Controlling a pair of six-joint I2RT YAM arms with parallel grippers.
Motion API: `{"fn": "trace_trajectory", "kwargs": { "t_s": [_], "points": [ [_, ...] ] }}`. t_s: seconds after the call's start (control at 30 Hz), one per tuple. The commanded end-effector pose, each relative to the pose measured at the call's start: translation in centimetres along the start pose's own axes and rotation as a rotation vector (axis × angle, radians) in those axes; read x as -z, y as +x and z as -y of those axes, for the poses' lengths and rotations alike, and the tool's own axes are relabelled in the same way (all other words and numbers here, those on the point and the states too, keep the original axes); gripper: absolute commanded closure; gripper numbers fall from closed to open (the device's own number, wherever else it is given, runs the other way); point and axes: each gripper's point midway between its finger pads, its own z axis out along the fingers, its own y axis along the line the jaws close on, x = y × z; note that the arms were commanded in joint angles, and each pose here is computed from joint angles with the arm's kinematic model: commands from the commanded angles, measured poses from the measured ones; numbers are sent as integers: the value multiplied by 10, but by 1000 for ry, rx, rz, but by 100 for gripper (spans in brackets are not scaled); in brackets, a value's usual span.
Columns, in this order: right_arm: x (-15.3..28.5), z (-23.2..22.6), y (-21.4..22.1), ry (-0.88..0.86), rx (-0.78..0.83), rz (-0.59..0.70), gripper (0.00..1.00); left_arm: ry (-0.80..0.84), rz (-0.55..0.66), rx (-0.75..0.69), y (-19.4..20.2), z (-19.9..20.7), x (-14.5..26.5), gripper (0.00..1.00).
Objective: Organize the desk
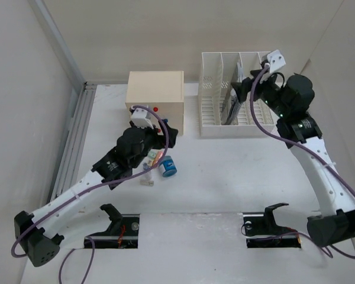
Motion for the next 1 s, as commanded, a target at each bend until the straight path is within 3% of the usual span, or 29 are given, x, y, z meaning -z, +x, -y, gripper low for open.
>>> {"fn": "trace_trajectory", "kwargs": {
  "t_s": [0.0, 0.03, 0.07, 0.17, 0.2, 0.23, 0.27, 0.3, 0.43, 0.73, 0.97],
  "points": [
    [35, -90, 38, -532, -66, -141, 23, -72, 140, 75, -54, -17, 3, 23],
    [43, -103, 53, -609, -107, -191, 59, -112, 154, 84, -64, -32, 0, 28],
    [47, -111, 70, -652, -139, -232, 73, -132, 152, 86, -67, -38, -2, 34],
    [51, -117, 91, -671, -157, -255, 90, -206, 130, 55, -78, -62, -17, 43],
    [54, -115, 88, -657, -145, -240, 90, -203, 110, 47, -78, -65, -22, 45],
    [54, -112, 92, -656, -144, -244, 83, -214, 82, 48, -77, -69, -31, 51],
    [58, -115, 87, -675, -132, -226, 66, -225, 77, 28, -80, -77, -34, 53],
    [62, -116, 86, -709, -138, -221, 64, -211, 54, 18, -77, -74, -38, 53],
    [65, -113, 90, -722, -143, -220, 65, -230, -25, -9, -56, -89, -54, 62],
    [63, -114, 99, -747, -157, -245, 68, -241, -79, 13, -33, -104, -78, 59],
    [68, -116, 96, -765, -161, -240, 68, -293, -49, 32, -35, -118, -95, 55]
  ]
}}
